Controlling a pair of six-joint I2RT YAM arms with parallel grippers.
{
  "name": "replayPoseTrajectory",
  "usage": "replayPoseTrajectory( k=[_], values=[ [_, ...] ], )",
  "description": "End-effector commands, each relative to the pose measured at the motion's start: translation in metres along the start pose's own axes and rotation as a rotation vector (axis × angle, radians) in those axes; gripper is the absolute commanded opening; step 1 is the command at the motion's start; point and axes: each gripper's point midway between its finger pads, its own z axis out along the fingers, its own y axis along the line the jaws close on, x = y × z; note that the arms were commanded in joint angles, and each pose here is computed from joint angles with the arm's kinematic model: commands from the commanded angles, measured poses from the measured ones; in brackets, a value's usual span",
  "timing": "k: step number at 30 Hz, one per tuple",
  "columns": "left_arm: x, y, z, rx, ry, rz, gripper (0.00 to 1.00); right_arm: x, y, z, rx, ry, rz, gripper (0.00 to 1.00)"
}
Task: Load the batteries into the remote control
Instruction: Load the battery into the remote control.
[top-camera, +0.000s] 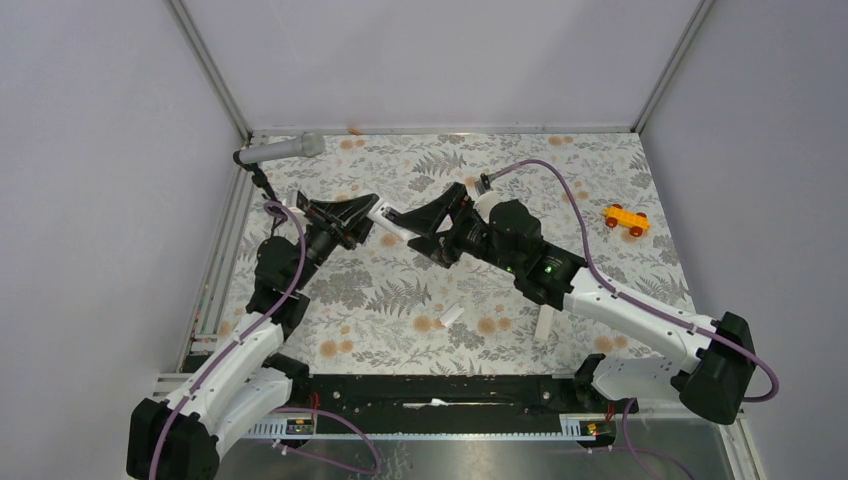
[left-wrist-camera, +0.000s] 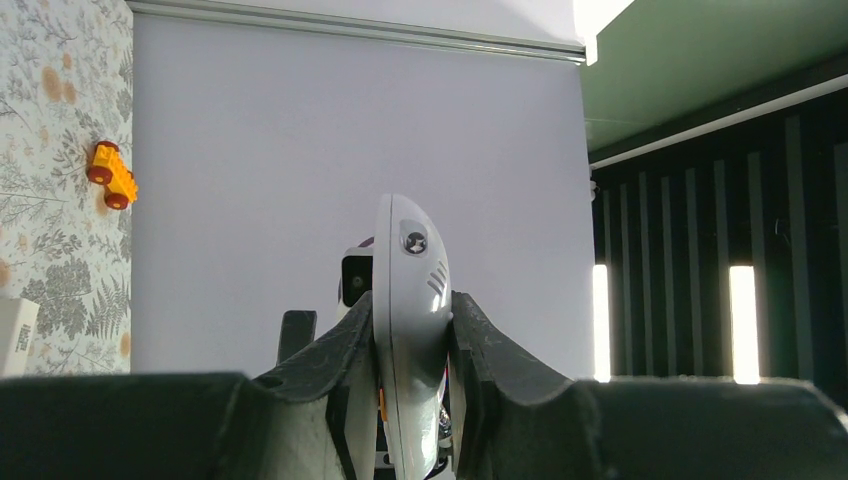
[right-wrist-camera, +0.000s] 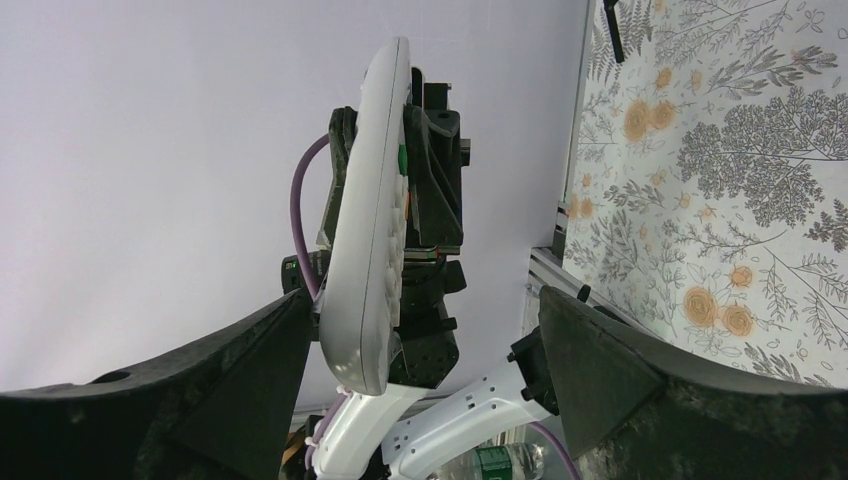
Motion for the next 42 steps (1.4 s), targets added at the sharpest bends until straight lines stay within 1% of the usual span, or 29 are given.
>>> replayPoseTrajectory(
  k=[1,11,19,30,33,37,39,40,41,42],
  values=[
    [0.006,-0.025,-0.005,0.093,0.006,0.008,0.00,-0.007,0.007,0.003,-0.021,-0.026,-0.018,0.89],
    [0.007,-0.031,-0.006,0.108,0.009,-0.005,0.00,-0.003,-0.006,0.006,0.011,-0.011,0.011,0.89],
    [0.010,-0.035,-0.006,0.120,0.023,-0.008,0.00,0.002,-0.024,0.010,0.049,0.007,0.036,0.86],
    [0.013,-0.037,-0.008,0.128,0.031,-0.011,0.00,0.004,-0.034,0.014,0.072,0.016,0.043,0.86],
    [0.014,-0.037,-0.008,0.127,0.035,-0.009,0.00,0.005,-0.040,0.015,0.101,0.021,0.042,0.84],
    [0.014,-0.038,-0.009,0.132,0.032,-0.010,0.00,0.005,-0.052,0.015,0.167,0.021,0.017,0.79],
    [0.014,-0.039,-0.010,0.138,0.029,-0.008,0.00,0.004,-0.056,0.014,0.190,0.020,-0.005,0.73],
    [0.014,-0.039,-0.010,0.139,0.029,-0.002,0.00,0.004,-0.057,0.014,0.198,0.018,-0.018,0.72],
    [0.014,-0.039,-0.010,0.138,0.029,0.012,0.00,0.003,-0.058,0.013,0.205,0.016,-0.031,0.72],
    [0.015,-0.039,-0.010,0.134,0.030,0.028,0.00,0.002,-0.056,0.012,0.202,0.014,-0.045,0.75]
  ],
)
